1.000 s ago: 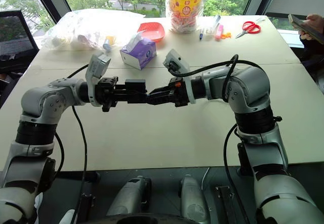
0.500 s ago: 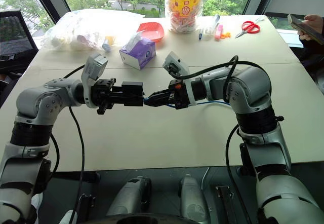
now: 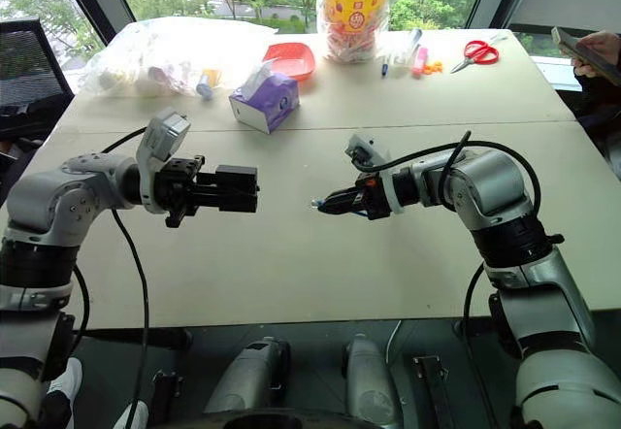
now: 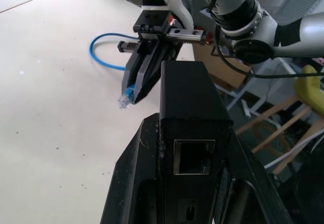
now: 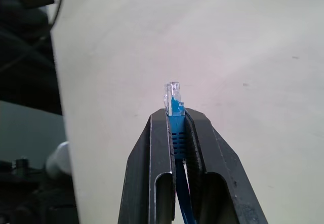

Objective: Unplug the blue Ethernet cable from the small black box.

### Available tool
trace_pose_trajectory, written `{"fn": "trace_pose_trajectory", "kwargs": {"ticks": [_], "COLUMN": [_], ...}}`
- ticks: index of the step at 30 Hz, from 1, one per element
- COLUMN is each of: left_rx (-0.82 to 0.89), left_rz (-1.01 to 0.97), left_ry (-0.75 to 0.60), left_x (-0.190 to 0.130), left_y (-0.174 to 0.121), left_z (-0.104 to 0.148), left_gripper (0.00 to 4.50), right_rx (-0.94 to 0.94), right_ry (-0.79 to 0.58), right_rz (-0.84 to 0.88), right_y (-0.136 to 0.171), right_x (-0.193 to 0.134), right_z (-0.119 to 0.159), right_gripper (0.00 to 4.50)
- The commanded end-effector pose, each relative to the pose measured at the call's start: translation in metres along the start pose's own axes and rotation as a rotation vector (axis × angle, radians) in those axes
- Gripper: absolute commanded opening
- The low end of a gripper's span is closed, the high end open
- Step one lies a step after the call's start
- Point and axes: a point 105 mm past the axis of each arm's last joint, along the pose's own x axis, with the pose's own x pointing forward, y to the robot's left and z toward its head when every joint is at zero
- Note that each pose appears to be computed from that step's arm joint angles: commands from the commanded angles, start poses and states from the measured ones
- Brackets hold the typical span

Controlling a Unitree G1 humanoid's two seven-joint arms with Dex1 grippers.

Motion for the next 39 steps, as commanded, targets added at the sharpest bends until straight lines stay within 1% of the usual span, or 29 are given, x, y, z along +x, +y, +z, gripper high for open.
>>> {"fn": "trace_pose_trajectory", "kwargs": {"ticks": [1, 2, 3, 4, 6, 7, 8, 9, 10, 13, 16, 19, 22, 26, 28, 29, 31, 32, 34, 35, 39], "left_rx": [0.114, 0.179, 0.229, 0.262, 0.271, 0.283, 0.301, 0.320, 0.335, 0.355, 0.372, 0.357, 0.343, 0.347, 0.333, 0.330, 0.321, 0.319, 0.309, 0.301, 0.265], "left_rz": [0.089, 0.143, 0.176, 0.206, 0.221, 0.229, 0.239, 0.253, 0.263, 0.323, 0.367, 0.402, 0.432, 0.427, 0.425, 0.424, 0.421, 0.417, 0.413, 0.408, 0.397], "left_ry": [0.019, 0.042, 0.057, 0.054, 0.015, 0.003, -0.008, -0.012, -0.023, -0.069, -0.092, -0.104, -0.083, -0.008, 0.007, 0.010, 0.021, 0.031, 0.046, 0.052, 0.033], "left_x": [0.016, 0.027, 0.034, 0.042, 0.053, 0.059, 0.064, 0.068, 0.072, 0.082, 0.091, 0.096, 0.095, 0.089, 0.081, 0.079, 0.070, 0.065, 0.057, 0.051, 0.031], "left_y": [0.014, 0.023, 0.028, 0.033, 0.038, 0.041, 0.043, 0.046, 0.049, 0.061, 0.070, 0.077, 0.085, 0.087, 0.087, 0.087, 0.087, 0.086, 0.086, 0.085, 0.080], "left_z": [-0.011, -0.021, -0.027, -0.032, -0.034, -0.035, -0.037, -0.039, -0.039, -0.039, -0.043, -0.050, -0.064, -0.090, -0.099, -0.101, -0.104, -0.106, -0.108, -0.107, -0.093], "left_gripper": [0.54, 0.54, 0.54, 0.54, 0.54, 0.54, 0.54, 0.54, 0.54, 0.54, 0.54, 0.54, 0.54, 0.54, 1.56, 1.92, 2.78, 3.39, 4.39, 4.46, 4.46], "right_rx": [-0.115, -0.098, -0.083, -0.056, -0.017, -0.023, -0.022, -0.016, -0.013, -0.021, -0.004, 0.008, 0.018, 0.029, 0.033, 0.034, 0.033, 0.032, 0.028, 0.022, -0.011], "right_ry": [-0.131, -0.138, -0.140, -0.154, -0.186, -0.195, -0.203, -0.208, -0.211, -0.255, -0.282, -0.277, -0.251, -0.218, -0.202, -0.197, -0.174, -0.162, -0.139, -0.121, -0.084], "right_rz": [-0.332, -0.459, -0.540, -0.577, -0.540, -0.540, -0.548, -0.554, -0.565, -0.575, -0.574, -0.591, -0.604, -0.590, -0.579, -0.576, -0.553, -0.536, -0.512, -0.499, -0.462], "right_y": [-0.047, -0.065, -0.076, -0.081, -0.074, -0.071, -0.069, -0.067, -0.065, -0.056, -0.045, -0.037, -0.030, -0.017, -0.011, -0.009, -0.002, 0.001, 0.006, 0.009, 0.018], "right_x": [-0.006, -0.007, -0.008, -0.007, -0.002, -0.001, -0.002, -0.003, -0.006, -0.021, -0.035, -0.046, -0.053, -0.055, -0.056, -0.056, -0.057, -0.058, -0.060, -0.062, -0.070], "right_z": [0.019, 0.016, 0.014, 0.012, 0.011, 0.012, 0.013, 0.013, 0.014, 0.021, 0.023, 0.016, 0.004, -0.009, -0.014, -0.016, -0.021, -0.023, -0.027, -0.030, -0.037], "right_gripper": [0.01, 0.01, 0.01, 0.01, 0.84, 1.16, 1.72, 2.01, 2.61, 4.09, 4.09, 4.09, 4.09, 4.09, 4.16, 4.16, 4.16, 4.16, 4.16, 4.16, 4.16]}}
